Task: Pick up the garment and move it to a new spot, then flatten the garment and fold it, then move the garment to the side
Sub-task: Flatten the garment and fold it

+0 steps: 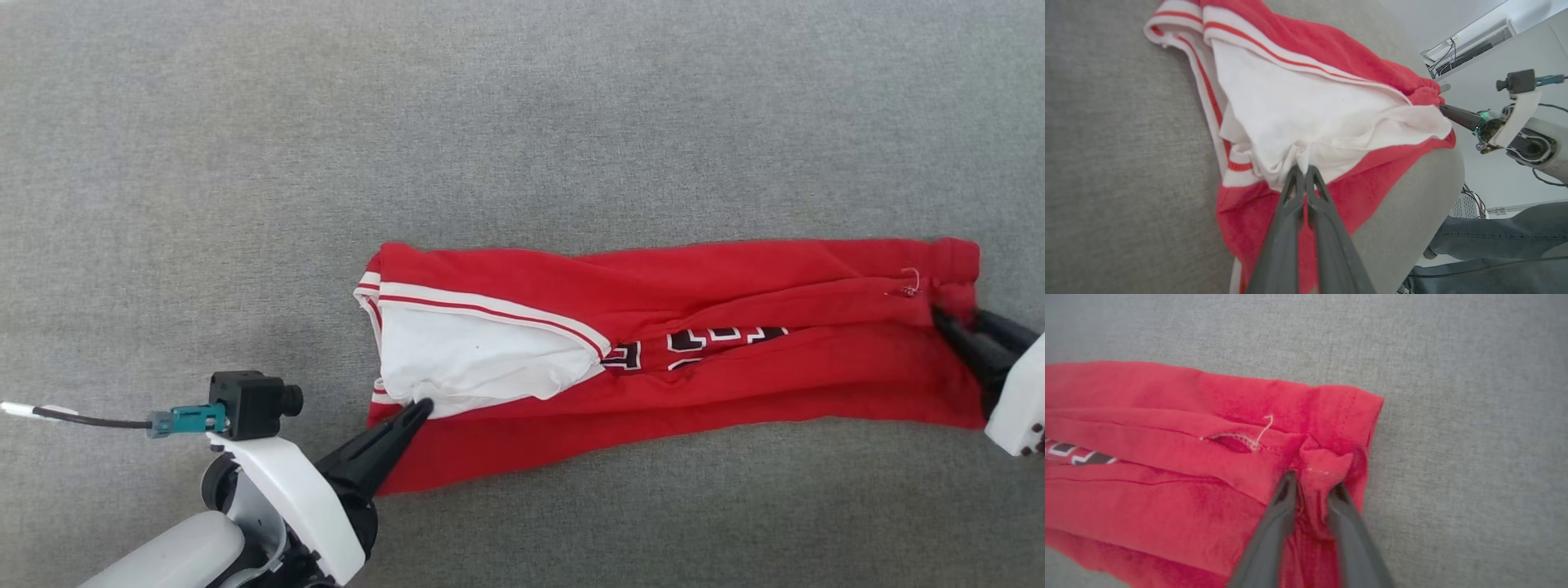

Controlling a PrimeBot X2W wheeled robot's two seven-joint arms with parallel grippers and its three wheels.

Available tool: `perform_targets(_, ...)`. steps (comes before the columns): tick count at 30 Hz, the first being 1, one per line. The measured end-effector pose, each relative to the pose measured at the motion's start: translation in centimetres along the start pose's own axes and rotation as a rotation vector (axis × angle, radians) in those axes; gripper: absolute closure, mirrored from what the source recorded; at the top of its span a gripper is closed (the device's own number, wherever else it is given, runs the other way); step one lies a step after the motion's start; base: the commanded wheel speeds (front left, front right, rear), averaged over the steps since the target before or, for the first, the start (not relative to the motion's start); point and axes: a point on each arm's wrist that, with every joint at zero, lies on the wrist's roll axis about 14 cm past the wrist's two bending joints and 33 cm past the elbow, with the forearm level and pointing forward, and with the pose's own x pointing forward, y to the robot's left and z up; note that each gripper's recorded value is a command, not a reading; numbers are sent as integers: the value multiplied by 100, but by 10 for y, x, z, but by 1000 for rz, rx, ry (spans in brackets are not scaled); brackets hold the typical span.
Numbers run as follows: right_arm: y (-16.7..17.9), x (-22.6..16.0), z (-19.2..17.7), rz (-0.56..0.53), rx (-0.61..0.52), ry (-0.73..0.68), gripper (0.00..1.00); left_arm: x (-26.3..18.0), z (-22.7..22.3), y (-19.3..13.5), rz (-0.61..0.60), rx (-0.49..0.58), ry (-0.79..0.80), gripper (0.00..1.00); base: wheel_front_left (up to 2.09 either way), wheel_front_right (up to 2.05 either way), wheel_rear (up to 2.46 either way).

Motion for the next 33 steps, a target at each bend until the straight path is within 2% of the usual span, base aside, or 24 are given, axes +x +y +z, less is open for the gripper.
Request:
perform_targets(2, -1, -2, 3, 0, 3, -5, 0, 0, 3, 3, 11, 10, -22, 58, 0, 0, 0)
perform_targets(4, -6, -6, 5, -10, 10, -2, 0, -2, 6, 7, 31, 25, -46, 15, 0, 0, 0)
perform_targets(5, -10, -8, 5, -18, 12, 2, 0, -3, 7, 9, 43, 48, -57, 0, 0, 0, 0)
perform_targets(9, -20, -9, 5, -42, 29, 26, 0, -6, 15, 7, 58, 45, -127, 0, 0, 0, 0)
perform_targets(12, -13, -1, -3, -26, 98, 61, 0, -10, 19, 10, 86, 23, -184, 0, 0, 0, 0)
perform_targets(18, -3, 19, -7, -2, 202, 112, 0, -24, 32, 36, 218, -50, -337, 0, 0, 0, 0)
perform_targets(22, 0, 28, -8, 10, 195, 159, 0, -44, 39, 61, 323, -42, -446, 0, 0, 0, 0)
perform_targets(23, 1, 29, -9, 11, 194, 167, 0, -50, 42, 65, 347, -24, -470, 0, 0, 0, 0)
perform_targets(26, 2, 32, -10, 16, 189, 203, 0, -69, 58, 74, 430, 120, -548, 0, 0, 0, 0)
perform_targets(30, 4, 32, -10, 20, 193, 222, 0, -80, 67, 68, 488, 310, -575, 0, 0, 0, 0)
perform_targets(32, 4, 31, -10, 19, 193, 227, 16, -80, 65, 64, 509, 407, -555, 0, 0, 0, 0)
perform_targets(33, 3, 31, -10, 19, 193, 228, 34, -81, 66, 64, 523, 415, -563, 0, 0, 0, 0)
